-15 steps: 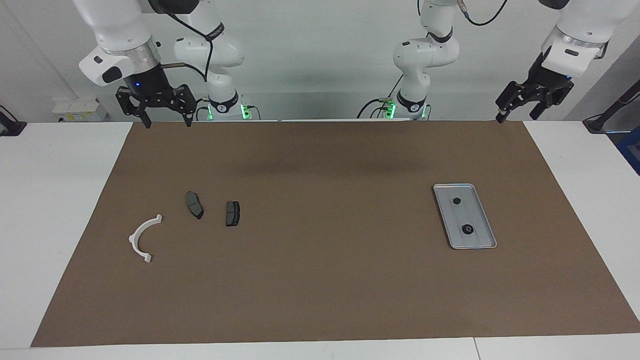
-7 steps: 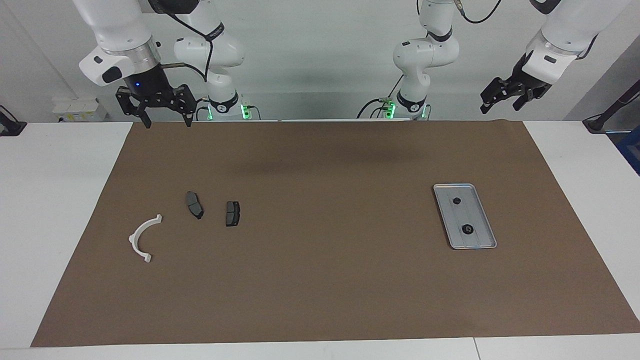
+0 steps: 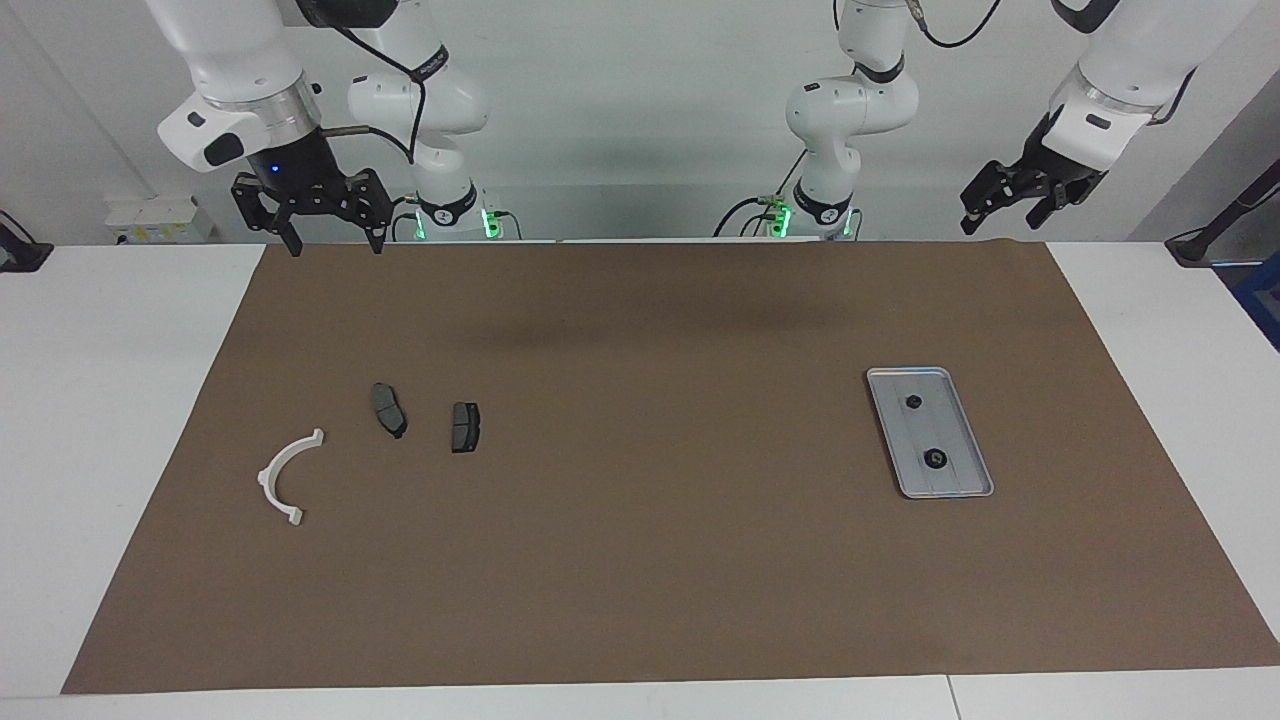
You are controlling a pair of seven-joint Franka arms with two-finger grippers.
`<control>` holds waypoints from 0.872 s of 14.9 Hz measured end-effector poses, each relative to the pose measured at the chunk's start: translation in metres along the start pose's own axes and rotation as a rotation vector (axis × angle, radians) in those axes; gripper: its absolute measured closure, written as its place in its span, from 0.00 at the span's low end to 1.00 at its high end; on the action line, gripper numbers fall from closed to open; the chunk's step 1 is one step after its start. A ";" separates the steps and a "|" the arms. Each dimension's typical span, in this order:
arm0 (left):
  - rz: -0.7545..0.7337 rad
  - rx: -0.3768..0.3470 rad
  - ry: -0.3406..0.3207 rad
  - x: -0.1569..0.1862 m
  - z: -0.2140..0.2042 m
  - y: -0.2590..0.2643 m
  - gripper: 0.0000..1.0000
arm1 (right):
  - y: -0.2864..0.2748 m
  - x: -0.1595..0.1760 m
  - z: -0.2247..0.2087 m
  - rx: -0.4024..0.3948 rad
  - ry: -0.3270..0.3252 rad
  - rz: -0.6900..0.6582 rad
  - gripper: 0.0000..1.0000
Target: Pick bearing gear from pile to tray
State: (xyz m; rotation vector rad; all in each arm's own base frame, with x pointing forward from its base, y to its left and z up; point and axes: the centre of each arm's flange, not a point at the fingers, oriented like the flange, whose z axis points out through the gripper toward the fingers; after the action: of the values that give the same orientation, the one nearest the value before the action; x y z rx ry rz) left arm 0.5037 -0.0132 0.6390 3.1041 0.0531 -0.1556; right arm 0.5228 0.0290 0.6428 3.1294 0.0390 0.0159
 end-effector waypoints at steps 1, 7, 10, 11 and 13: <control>0.014 0.000 -0.005 0.001 0.002 0.006 0.00 | 0.000 0.000 0.000 0.000 0.000 0.000 0.00; 0.033 -0.007 -0.018 0.004 0.007 0.012 0.00 | 0.000 0.000 -0.001 0.000 0.001 0.000 0.00; 0.032 -0.008 -0.015 0.004 0.007 0.011 0.00 | 0.000 0.000 -0.001 0.000 0.001 0.000 0.00; 0.032 -0.008 -0.013 0.004 0.006 0.010 0.00 | 0.000 0.000 -0.001 0.000 0.001 0.000 0.00; 0.033 -0.008 -0.012 0.004 0.006 0.010 0.00 | 0.000 0.000 -0.001 0.000 0.001 0.000 0.00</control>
State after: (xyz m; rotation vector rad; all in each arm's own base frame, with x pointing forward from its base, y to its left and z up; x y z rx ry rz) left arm 0.5077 -0.0238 0.6327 3.0937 0.0026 -0.1719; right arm 0.5225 0.0290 0.6433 3.1294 0.0390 0.0176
